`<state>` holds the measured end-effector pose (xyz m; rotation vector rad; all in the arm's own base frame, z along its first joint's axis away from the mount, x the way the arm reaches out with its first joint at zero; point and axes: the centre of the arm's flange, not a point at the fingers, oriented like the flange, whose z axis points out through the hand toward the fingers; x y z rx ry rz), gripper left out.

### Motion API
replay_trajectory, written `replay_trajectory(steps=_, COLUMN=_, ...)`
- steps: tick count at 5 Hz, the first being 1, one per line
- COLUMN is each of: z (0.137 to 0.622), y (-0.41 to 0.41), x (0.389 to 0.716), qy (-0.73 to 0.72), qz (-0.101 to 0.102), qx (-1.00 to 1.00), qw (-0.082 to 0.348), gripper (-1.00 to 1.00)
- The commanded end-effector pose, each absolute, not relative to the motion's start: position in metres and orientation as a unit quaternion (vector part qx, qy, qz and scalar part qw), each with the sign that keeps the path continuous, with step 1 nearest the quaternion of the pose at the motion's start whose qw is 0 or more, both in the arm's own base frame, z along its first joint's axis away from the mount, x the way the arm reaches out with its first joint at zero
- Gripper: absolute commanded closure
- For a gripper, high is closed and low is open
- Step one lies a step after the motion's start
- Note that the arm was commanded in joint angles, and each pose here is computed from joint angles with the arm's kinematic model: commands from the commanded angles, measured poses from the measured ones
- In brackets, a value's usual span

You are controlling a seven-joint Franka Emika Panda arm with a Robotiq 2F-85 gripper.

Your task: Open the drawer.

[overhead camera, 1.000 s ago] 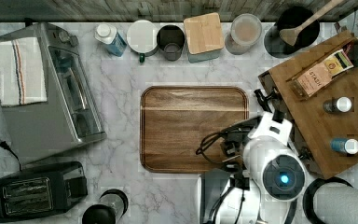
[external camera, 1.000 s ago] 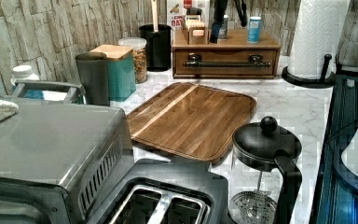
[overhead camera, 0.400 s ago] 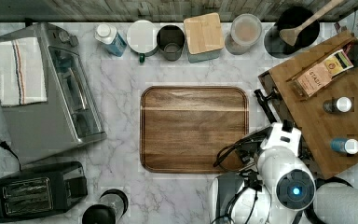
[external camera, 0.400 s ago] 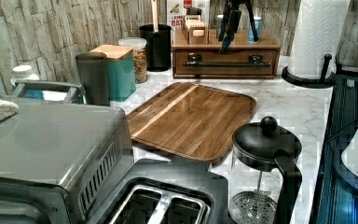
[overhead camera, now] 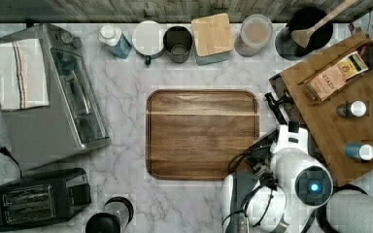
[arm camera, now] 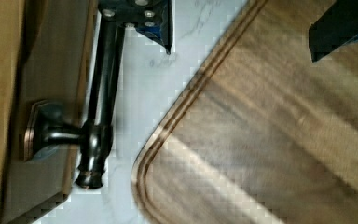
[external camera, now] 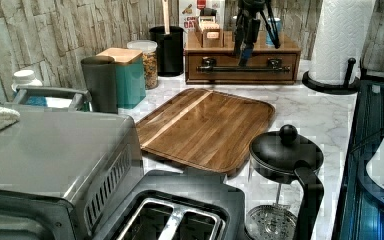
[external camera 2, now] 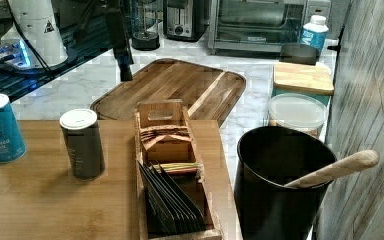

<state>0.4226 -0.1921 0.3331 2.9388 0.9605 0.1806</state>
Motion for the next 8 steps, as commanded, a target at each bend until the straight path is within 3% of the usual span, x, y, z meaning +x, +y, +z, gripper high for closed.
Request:
replay_trajectory(steps=1, z=0.357, y=-0.288, x=0.441, qy=0.278, qz=0.123, qx=0.952, qw=0.040, gripper=-1.00)
replay_trajectory(steps=4, z=0.326, y=-0.284, x=0.447, qy=0.267, qz=0.157, qx=0.949, qw=0.052, gripper=-1.00)
replay_trajectory(steps=7, z=0.278, y=-0.268, x=0.435, qy=0.275, qz=0.145, qx=0.948, qw=0.073, gripper=-1.00)
replay_trajectory(steps=8, z=0.270, y=-0.261, x=0.431, qy=0.269, qz=0.138, qx=0.952, qw=0.055, gripper=-1.00)
